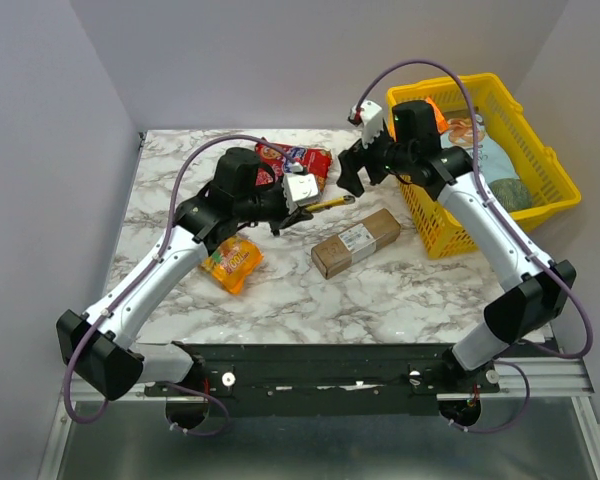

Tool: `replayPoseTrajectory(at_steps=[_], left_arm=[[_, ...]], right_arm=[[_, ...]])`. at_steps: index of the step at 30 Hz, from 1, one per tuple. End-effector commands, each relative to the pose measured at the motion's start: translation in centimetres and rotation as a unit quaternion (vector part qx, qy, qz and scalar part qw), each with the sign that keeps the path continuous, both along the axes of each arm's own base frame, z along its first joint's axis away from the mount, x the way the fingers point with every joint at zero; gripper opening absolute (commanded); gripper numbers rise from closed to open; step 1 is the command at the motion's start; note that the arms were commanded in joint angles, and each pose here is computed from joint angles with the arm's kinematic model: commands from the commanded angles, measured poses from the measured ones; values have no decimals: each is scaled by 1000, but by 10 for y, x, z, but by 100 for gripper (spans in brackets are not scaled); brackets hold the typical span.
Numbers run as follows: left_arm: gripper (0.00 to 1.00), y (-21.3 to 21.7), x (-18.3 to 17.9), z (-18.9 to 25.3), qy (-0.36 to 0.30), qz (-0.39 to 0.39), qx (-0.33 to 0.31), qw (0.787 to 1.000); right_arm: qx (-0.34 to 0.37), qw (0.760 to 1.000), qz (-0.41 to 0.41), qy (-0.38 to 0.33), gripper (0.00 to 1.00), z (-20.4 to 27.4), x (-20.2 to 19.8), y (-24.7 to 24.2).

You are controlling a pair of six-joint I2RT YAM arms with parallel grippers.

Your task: Unpack the express box

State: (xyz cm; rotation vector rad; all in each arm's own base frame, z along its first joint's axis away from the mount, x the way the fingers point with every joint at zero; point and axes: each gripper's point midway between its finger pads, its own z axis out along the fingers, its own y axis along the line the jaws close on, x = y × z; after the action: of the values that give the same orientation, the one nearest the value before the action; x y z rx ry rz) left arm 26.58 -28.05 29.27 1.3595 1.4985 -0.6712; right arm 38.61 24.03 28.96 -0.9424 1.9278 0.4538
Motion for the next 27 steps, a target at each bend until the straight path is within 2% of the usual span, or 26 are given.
replayPoseTrajectory(at_steps=[1, 4, 5, 7, 9, 10, 11, 12, 14, 15, 17, 21, 23, 27], left_arm=[[0, -5, -19, 7, 36, -37, -49, 997], [0, -3, -26, 10, 50, -50, -63, 995], [0, -1, -26, 12, 51, -54, -69, 995], [0, 0, -33, 14, 42, -80, -75, 993], [0, 2, -36, 15, 38, -94, -77, 992], [0, 2, -39, 16, 31, -109, -78, 990], [0, 3, -41, 16, 28, -115, -78, 990], [0, 4, -43, 16, 28, -119, -76, 990], [0, 4, -45, 16, 14, -134, -73, 988], [0, 4, -46, 16, 11, -137, -72, 988], [0, 3, -46, 16, 9, -145, -72, 987], [0, 0, -46, 11, 22, -152, -76, 985], [0, 0, -45, 10, 24, -149, -79, 985], [0, -3, -39, 11, 28, -143, -87, 986]], right_arm=[[25, 997, 20, -73, 100, 49, -12, -1], [-1, 994, 29, -107, 100, 49, -17, -10], [-30, 990, 49, -128, 100, 48, -17, -13], [-69, 988, 68, -116, 100, 33, -25, -20], [-81, 984, 95, -129, 100, 44, -31, -21], [-67, 985, 96, -125, 100, 49, -35, -22], [-23, 987, 104, -120, 100, 66, -48, -20], [38, 982, 155, -104, 100, 78, -66, -15], [83, 975, 176, -110, 100, 98, -85, -11], [112, 962, 229, -98, 100, 102, -106, -1], [130, 950, 272, -83, 97, 103, -125, 5], [148, 933, 326, -29, 77, 94, -140, 15], [149, 932, 331, -8, 78, 86, -149, 14], [141, 925, 353, -11, 79, 76, -163, 17]])
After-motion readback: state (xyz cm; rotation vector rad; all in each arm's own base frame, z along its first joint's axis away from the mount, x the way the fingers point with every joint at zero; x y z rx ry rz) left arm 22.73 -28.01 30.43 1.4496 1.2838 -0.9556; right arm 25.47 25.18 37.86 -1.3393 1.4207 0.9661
